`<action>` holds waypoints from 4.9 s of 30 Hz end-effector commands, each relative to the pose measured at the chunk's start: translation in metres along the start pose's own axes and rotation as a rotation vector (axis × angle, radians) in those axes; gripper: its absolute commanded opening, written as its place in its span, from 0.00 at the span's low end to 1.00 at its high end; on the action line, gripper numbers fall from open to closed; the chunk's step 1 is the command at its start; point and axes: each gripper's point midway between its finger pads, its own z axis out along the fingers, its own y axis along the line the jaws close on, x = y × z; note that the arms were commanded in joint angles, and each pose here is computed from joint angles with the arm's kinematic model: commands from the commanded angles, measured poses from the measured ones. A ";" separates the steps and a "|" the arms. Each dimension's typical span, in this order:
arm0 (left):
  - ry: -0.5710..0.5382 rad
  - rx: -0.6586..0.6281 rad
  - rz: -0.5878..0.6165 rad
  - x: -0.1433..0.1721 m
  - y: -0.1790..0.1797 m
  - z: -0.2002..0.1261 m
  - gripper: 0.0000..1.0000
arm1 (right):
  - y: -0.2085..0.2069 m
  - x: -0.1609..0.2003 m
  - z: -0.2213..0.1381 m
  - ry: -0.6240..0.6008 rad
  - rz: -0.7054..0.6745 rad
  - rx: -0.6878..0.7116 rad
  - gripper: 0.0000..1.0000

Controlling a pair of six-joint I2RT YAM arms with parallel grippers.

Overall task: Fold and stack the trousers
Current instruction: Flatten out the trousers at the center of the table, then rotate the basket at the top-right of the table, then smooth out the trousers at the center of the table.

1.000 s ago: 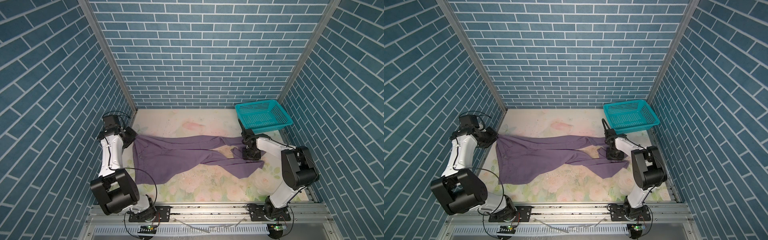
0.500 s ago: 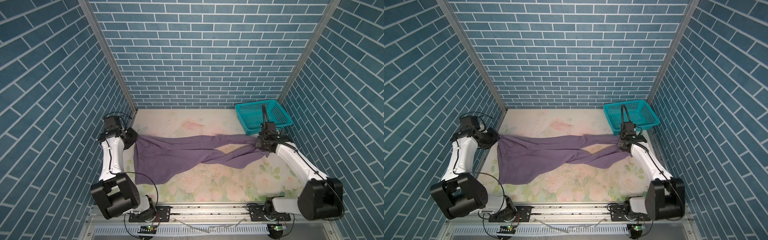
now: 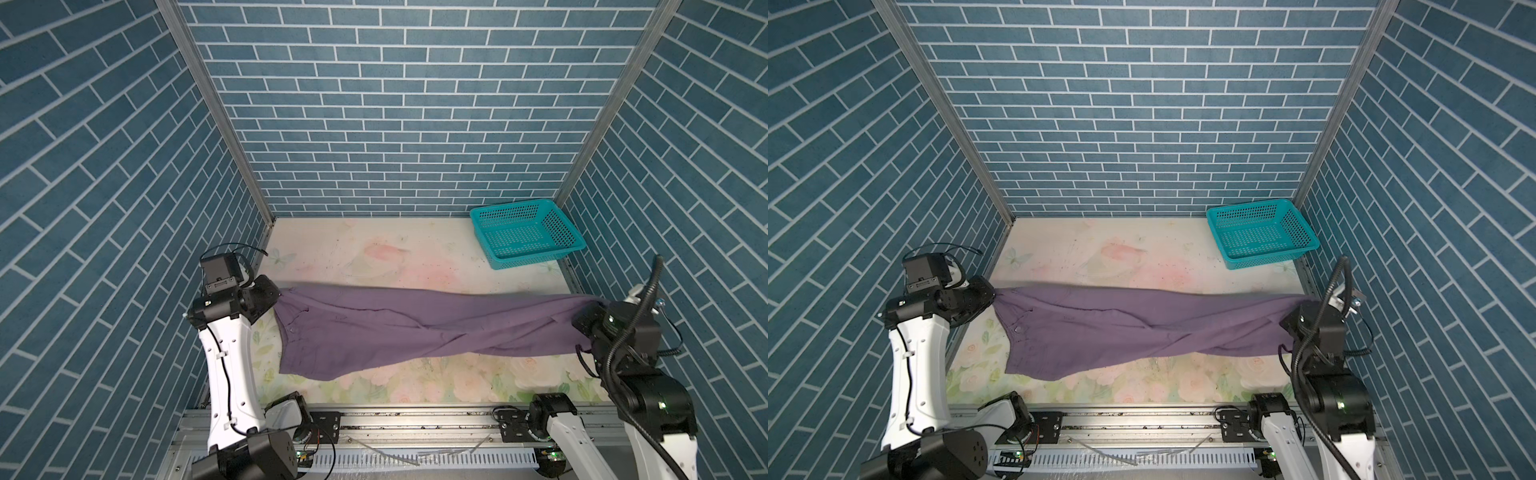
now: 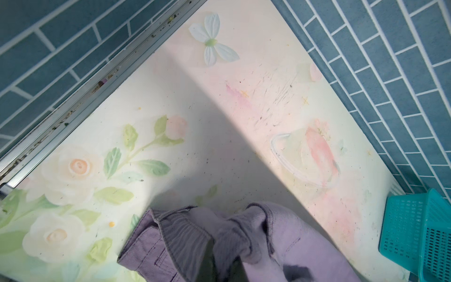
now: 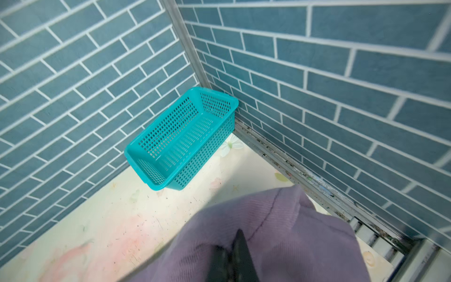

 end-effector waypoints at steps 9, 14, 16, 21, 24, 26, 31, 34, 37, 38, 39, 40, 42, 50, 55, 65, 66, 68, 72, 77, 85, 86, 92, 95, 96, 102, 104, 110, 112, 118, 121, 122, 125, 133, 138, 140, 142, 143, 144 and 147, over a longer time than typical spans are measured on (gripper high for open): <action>-0.029 -0.011 -0.086 -0.054 -0.014 0.031 0.00 | -0.009 0.039 0.062 0.082 -0.049 0.198 0.00; -0.024 -0.116 -0.098 -0.077 -0.007 0.080 0.00 | -0.005 0.083 0.104 0.196 -0.086 0.236 0.00; -0.008 -0.157 -0.109 -0.083 -0.003 0.105 0.00 | -0.005 0.111 0.125 0.301 -0.099 0.239 0.00; 0.100 -0.185 -0.141 -0.090 -0.012 0.167 0.00 | 0.003 0.160 0.167 0.554 -0.054 0.193 0.27; 0.107 -0.199 -0.097 -0.090 -0.027 0.185 0.00 | 0.007 0.152 0.176 0.538 -0.044 0.181 0.46; 0.108 -0.212 -0.073 -0.088 -0.032 0.191 0.00 | 0.007 0.142 0.179 0.522 -0.054 0.175 0.55; 0.129 -0.220 -0.081 -0.083 -0.030 0.204 0.00 | 0.013 0.141 0.185 0.548 -0.097 0.150 0.51; 0.127 -0.228 -0.085 -0.080 -0.027 0.206 0.00 | 0.035 0.156 0.189 0.575 -0.079 0.026 0.30; 0.128 -0.219 -0.088 -0.077 -0.027 0.208 0.00 | 0.058 0.172 0.198 0.622 -0.099 -0.055 0.01; 0.128 -0.217 -0.085 -0.077 -0.027 0.208 0.00 | 0.067 0.175 0.203 0.640 -0.109 -0.076 0.00; 0.128 -0.215 -0.082 -0.077 -0.028 0.207 0.00 | 0.076 0.178 0.210 0.654 -0.114 -0.095 0.00; 0.128 -0.218 -0.079 -0.077 -0.027 0.207 0.00 | 0.084 0.179 0.216 0.656 -0.115 -0.112 0.00; 0.125 -0.215 -0.075 -0.078 -0.028 0.204 0.00 | 0.100 0.181 0.232 0.649 -0.109 -0.143 0.00; 0.111 -0.200 -0.076 -0.081 -0.031 0.199 0.00 | 0.145 0.178 0.306 0.645 -0.105 -0.166 0.00; 0.106 -0.199 -0.077 -0.080 -0.031 0.199 0.00 | 0.165 0.171 0.330 0.629 -0.107 -0.179 0.00; 0.115 -0.192 -0.083 -0.077 -0.034 0.204 0.00 | 0.200 0.176 0.347 0.644 -0.169 -0.221 0.00; 0.114 -0.190 -0.080 -0.078 -0.036 0.203 0.00 | 0.203 0.175 0.344 0.642 -0.179 -0.228 0.00; 0.105 -0.191 -0.080 -0.080 -0.036 0.198 0.00 | 0.207 0.170 0.332 0.627 -0.216 -0.235 0.00; 0.088 -0.173 -0.083 -0.082 -0.041 0.189 0.00 | 0.192 0.166 0.295 0.631 -0.267 -0.211 0.01; 0.077 -0.159 -0.083 -0.080 -0.042 0.178 0.00 | 0.139 0.174 0.236 0.640 -0.290 -0.143 0.06; 0.092 -0.157 -0.082 -0.064 -0.035 0.168 0.00 | 0.086 0.213 0.156 0.756 -0.335 -0.122 0.47; 0.096 -0.156 -0.082 -0.062 -0.034 0.167 0.00 | 0.083 0.218 0.149 0.766 -0.358 -0.130 0.52; 0.106 -0.176 -0.059 -0.052 -0.027 0.156 0.00 | 0.076 0.261 0.119 0.881 -0.407 -0.151 0.98; 0.095 -0.187 -0.048 -0.052 -0.024 0.149 0.00 | 0.072 0.275 0.112 0.898 -0.369 -0.150 0.97; 0.090 -0.191 -0.046 -0.052 -0.023 0.147 0.00 | 0.069 0.280 0.112 0.903 -0.359 -0.144 0.96; 0.095 -0.195 -0.043 -0.048 -0.020 0.144 0.00 | 0.071 0.293 0.125 0.896 -0.319 -0.122 0.83; 0.097 -0.199 -0.044 -0.047 -0.019 0.145 0.00 | 0.080 0.283 0.138 0.843 -0.306 -0.119 0.43; 0.082 -0.191 -0.074 -0.058 -0.013 0.143 0.00 | 0.110 0.208 0.173 0.671 -0.281 -0.088 0.00; 0.077 -0.179 -0.093 -0.065 -0.012 0.145 0.00 | 0.114 0.183 0.185 0.630 -0.266 -0.074 0.00; 0.061 -0.138 -0.109 -0.088 -0.026 0.162 0.00 | 0.115 0.149 0.232 0.576 -0.234 -0.035 0.00; 0.062 -0.107 -0.123 -0.096 -0.033 0.178 0.00 | 0.129 0.155 0.260 0.582 -0.250 -0.075 0.00; 0.068 -0.102 -0.124 -0.098 -0.035 0.185 0.00 | 0.133 0.160 0.270 0.594 -0.257 -0.079 0.00; 0.085 -0.095 -0.121 -0.101 -0.039 0.205 0.00 | 0.145 0.173 0.296 0.618 -0.257 -0.098 0.00; 0.087 0.031 -0.087 -0.105 -0.077 0.235 0.47 | 0.167 0.200 0.321 0.690 -0.228 -0.177 0.30; 0.076 0.039 -0.071 -0.109 -0.089 0.223 0.65 | 0.155 0.208 0.301 0.713 -0.230 -0.182 0.43; 0.054 0.028 -0.049 -0.108 -0.089 0.208 0.68 | 0.147 0.208 0.285 0.713 -0.227 -0.193 0.45; 0.031 -0.013 -0.028 -0.105 -0.081 0.192 0.70 | 0.139 0.207 0.268 0.710 -0.224 -0.200 0.48; 0.021 -0.029 -0.023 -0.103 -0.077 0.184 0.71 | 0.133 0.206 0.258 0.710 -0.224 -0.199 0.49; 0.011 -0.035 -0.019 -0.102 -0.075 0.176 0.71 | 0.128 0.206 0.250 0.710 -0.224 -0.197 0.49; 0.019 -0.055 -0.004 -0.082 -0.066 0.162 0.72 | 0.106 0.201 0.225 0.695 -0.231 -0.158 0.50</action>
